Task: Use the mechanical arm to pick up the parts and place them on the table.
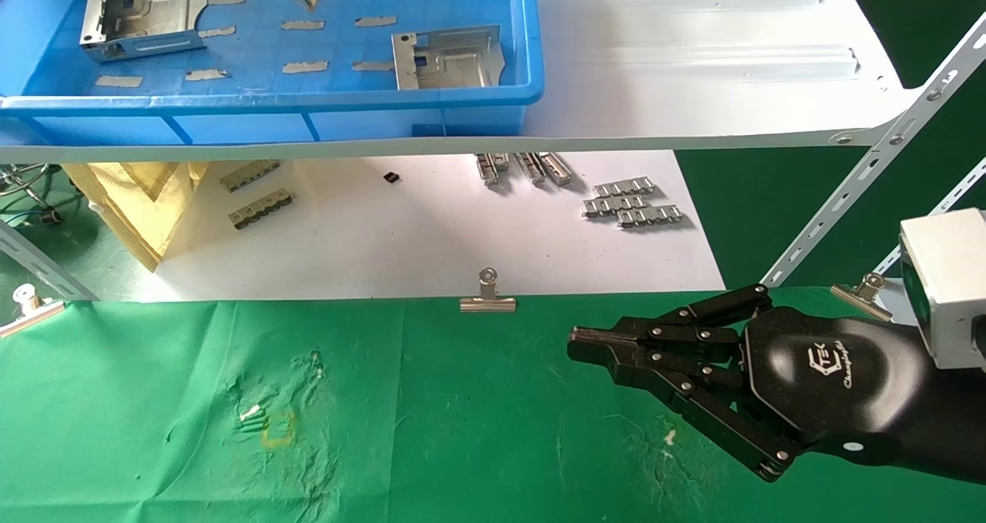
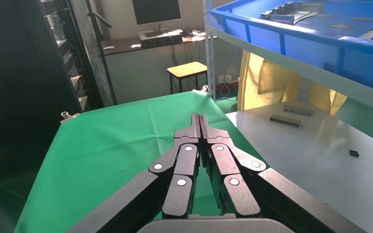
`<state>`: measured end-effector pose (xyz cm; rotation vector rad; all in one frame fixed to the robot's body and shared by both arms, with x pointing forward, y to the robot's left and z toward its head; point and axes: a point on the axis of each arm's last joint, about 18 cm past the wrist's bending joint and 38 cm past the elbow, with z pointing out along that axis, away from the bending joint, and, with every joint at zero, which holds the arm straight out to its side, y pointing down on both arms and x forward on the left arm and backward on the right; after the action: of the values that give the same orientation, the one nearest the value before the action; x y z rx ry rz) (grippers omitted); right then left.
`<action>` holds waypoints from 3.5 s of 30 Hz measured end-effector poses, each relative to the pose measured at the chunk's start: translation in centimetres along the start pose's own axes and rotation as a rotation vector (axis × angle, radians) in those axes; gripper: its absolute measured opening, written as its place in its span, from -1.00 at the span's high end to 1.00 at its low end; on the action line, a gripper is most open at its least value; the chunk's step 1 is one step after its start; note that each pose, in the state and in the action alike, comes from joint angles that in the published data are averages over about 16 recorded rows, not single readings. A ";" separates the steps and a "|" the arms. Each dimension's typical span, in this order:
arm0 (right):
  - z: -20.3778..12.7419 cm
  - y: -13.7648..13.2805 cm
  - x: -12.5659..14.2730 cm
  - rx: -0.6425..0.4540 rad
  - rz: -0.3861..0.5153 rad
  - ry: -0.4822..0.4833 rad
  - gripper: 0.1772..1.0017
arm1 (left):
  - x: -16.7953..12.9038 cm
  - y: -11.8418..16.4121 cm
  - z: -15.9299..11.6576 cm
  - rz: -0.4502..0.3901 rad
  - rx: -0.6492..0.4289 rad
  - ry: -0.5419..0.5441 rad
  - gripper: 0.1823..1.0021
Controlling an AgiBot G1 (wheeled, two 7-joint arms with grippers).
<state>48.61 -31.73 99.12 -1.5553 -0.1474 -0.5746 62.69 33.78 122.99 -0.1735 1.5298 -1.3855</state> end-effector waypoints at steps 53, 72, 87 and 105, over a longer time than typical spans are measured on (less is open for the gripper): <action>0.0 0.0 0.0 0.000 0.000 0.000 -0.95 | 11.7 23.5 -8.8 0.669 -0.296 0.622 0.78; 0.0 0.0 0.0 0.000 0.000 0.000 -1.00 | 10.7 21.5 -8.6 0.407 -0.210 0.464 0.34; 0.0 0.0 0.0 0.000 0.000 0.001 -1.00 | 10.5 19.9 -8.8 0.138 -0.093 0.354 -0.47; 0.0 0.0 0.0 0.000 0.000 0.001 -1.00 | 12.3 19.1 -8.3 0.084 -0.030 0.392 -0.97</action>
<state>48.61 -31.74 99.12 -1.5549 -0.1467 -0.5749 60.28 37.18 99.15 0.1531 1.8565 -1.3844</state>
